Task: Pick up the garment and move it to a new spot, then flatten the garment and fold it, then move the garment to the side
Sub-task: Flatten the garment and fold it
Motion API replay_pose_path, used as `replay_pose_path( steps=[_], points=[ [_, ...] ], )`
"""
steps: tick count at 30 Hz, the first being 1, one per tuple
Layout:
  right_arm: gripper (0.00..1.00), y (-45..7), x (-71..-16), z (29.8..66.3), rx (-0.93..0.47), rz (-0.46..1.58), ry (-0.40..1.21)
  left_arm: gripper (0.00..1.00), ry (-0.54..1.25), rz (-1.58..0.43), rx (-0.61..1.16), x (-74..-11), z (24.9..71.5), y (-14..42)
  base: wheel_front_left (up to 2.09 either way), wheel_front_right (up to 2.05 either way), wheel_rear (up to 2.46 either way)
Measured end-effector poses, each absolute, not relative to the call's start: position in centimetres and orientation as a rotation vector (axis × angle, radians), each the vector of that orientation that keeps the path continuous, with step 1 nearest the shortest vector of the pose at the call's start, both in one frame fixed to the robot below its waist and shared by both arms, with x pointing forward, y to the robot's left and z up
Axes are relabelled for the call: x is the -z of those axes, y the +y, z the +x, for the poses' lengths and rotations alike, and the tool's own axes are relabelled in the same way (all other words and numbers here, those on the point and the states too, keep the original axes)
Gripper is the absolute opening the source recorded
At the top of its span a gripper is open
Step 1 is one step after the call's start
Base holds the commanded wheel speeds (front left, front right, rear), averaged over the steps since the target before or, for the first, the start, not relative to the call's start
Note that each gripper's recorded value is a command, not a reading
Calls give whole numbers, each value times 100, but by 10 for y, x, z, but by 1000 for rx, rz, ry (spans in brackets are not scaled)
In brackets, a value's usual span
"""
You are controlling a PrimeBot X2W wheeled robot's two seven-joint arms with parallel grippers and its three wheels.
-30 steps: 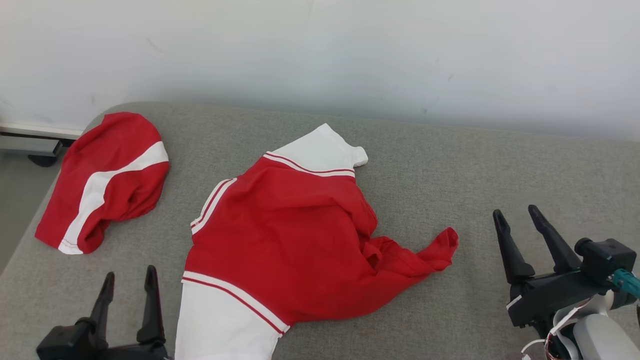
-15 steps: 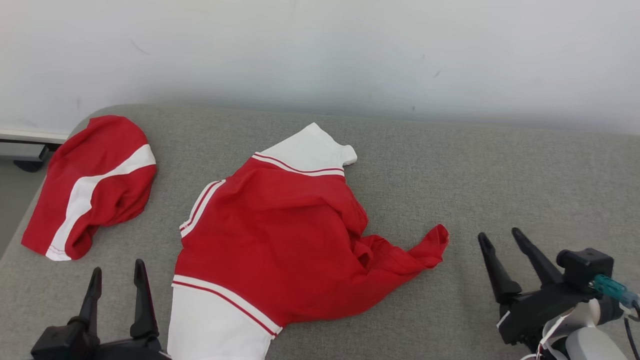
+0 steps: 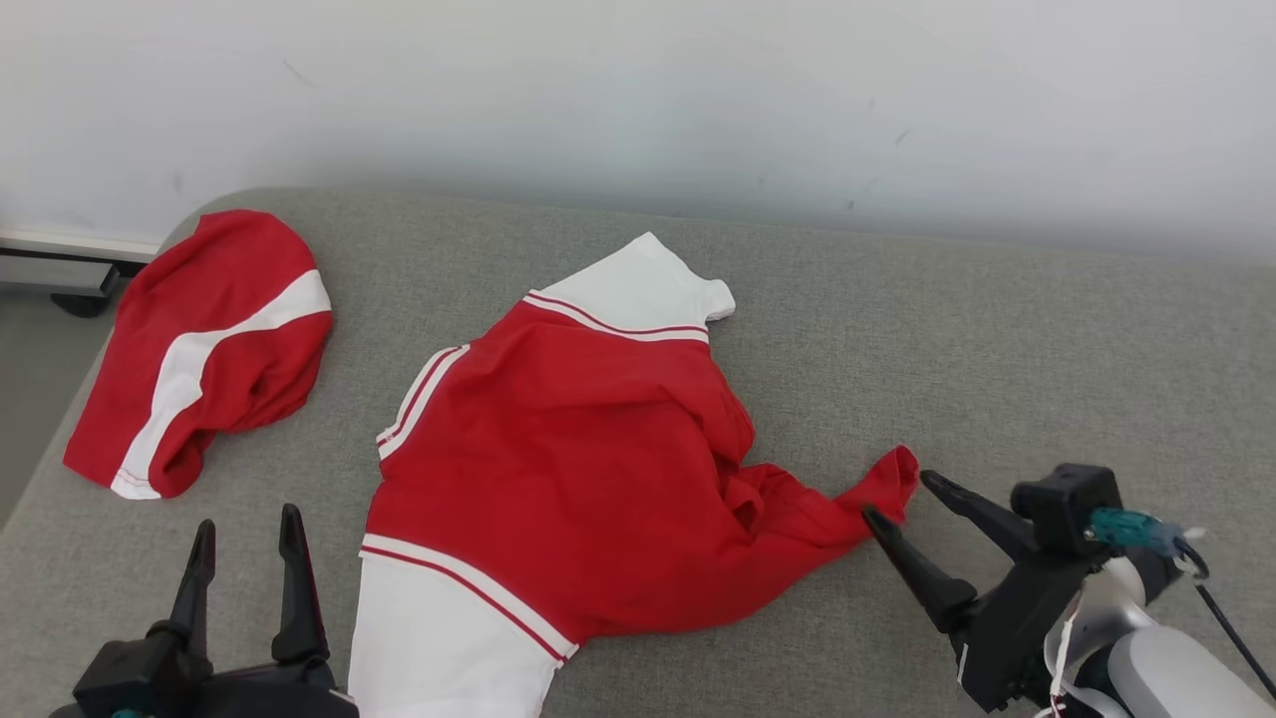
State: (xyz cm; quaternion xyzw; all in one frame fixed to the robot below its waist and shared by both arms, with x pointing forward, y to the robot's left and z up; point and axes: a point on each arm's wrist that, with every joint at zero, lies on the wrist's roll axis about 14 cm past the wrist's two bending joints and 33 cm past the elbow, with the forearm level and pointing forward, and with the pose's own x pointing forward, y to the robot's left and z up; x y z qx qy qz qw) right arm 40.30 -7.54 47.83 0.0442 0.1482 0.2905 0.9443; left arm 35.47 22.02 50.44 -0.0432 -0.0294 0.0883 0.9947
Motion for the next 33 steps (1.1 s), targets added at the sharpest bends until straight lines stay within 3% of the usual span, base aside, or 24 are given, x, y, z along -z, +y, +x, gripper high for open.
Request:
replay_pose_path(
  steps=[9, 23, 25, 33],
  points=[
    [100, -46, -468, 405, -723, -16, 379, 100, -61, -92, -182, -504, 355, 220, 0, 0, 0],
    [100, -31, -425, 413, -772, -61, 525, 100, -46, -93, -227, -498, 346, 235, 0, 0, 0],
    [0, -28, -422, 413, -784, -68, 532, 100, -43, -94, -227, -497, 345, 236, 0, 0, 0],
    [0, -41, -446, 437, -725, -14, 407, 100, -41, -95, -236, -496, 345, 239, 0, 0, 0]
  ],
)
